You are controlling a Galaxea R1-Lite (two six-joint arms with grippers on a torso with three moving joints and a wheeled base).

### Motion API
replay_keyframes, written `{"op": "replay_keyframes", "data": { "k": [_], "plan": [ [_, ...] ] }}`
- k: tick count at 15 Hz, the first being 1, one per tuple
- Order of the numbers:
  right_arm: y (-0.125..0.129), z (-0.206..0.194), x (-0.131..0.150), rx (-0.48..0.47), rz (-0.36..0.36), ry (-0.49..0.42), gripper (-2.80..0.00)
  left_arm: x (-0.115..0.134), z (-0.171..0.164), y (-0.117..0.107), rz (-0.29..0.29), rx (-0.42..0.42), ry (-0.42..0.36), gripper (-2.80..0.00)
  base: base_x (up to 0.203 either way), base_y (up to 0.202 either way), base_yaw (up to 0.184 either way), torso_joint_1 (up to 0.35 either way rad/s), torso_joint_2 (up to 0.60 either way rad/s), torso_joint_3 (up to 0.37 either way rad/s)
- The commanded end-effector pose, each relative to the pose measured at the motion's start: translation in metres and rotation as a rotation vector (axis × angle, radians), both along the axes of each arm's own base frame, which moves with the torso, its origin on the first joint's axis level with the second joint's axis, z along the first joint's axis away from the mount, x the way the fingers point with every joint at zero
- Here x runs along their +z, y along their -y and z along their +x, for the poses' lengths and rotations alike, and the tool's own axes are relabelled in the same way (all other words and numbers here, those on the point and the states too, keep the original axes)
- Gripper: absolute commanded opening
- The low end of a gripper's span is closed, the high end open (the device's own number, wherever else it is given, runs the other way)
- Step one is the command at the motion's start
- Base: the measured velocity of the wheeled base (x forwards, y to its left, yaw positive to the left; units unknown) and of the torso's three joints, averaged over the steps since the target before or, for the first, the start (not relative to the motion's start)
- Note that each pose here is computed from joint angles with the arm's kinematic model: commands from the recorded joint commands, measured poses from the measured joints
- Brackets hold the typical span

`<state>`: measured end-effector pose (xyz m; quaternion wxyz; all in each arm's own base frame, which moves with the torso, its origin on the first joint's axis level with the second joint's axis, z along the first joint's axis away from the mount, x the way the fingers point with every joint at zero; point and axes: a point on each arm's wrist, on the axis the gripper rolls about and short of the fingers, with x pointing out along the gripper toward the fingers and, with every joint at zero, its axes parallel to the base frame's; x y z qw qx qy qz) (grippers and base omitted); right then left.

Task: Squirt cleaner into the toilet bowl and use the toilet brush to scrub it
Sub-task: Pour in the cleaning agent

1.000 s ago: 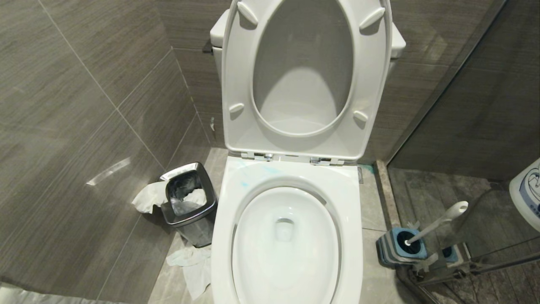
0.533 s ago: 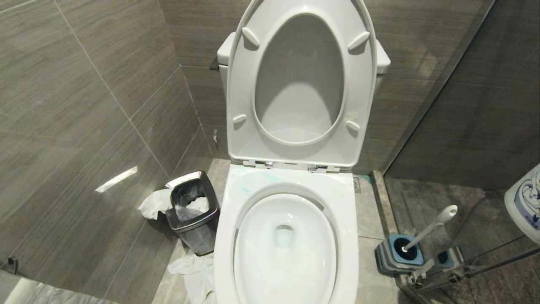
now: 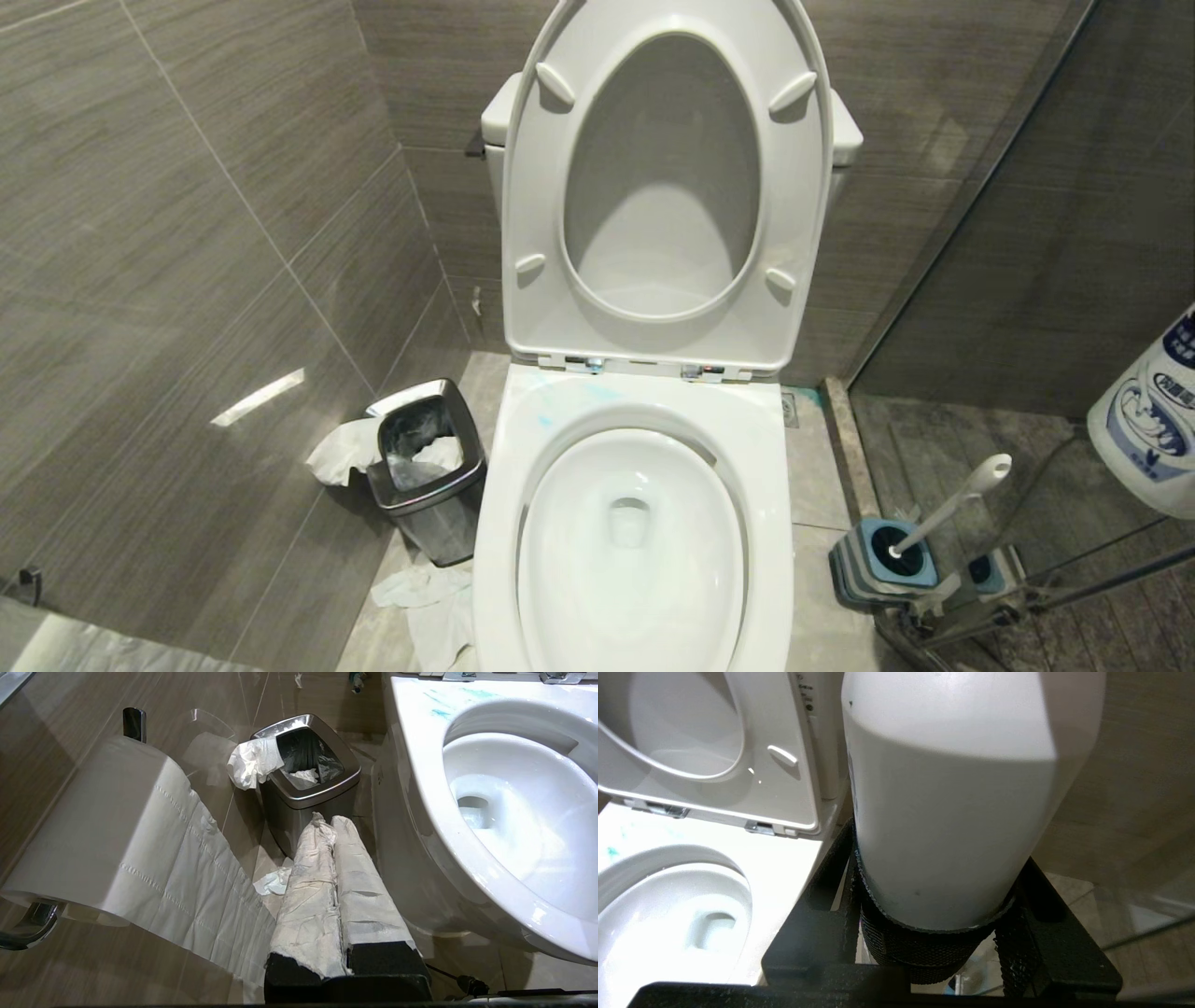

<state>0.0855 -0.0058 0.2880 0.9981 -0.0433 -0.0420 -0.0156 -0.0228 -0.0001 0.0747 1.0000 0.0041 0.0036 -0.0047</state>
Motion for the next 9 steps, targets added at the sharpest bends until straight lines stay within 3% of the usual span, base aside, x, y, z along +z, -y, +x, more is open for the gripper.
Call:
{"op": "replay_keyframes", "data": {
  "k": [1,6,9],
  "plan": [
    [-0.006,0.019,-0.002,0.034,0.0,-0.049,-2.8,-0.001,0.0,0.0,0.001,0.0,-0.005,-2.8,0.0,0.0,0.0,0.0,0.0,0.0],
    [-0.051,0.046,-0.003,0.088,-0.011,-0.103,-2.8,-0.001,0.0,0.0,0.001,0.0,-0.005,-2.8,0.0,0.0,0.0,0.0,0.0,0.0],
    [-0.086,0.064,-0.014,0.078,-0.078,-0.144,-2.8,-0.001,0.0,0.0,0.0,0.0,-0.005,-2.8,0.0,0.0,0.0,0.0,0.0,0.0]
  ]
}}
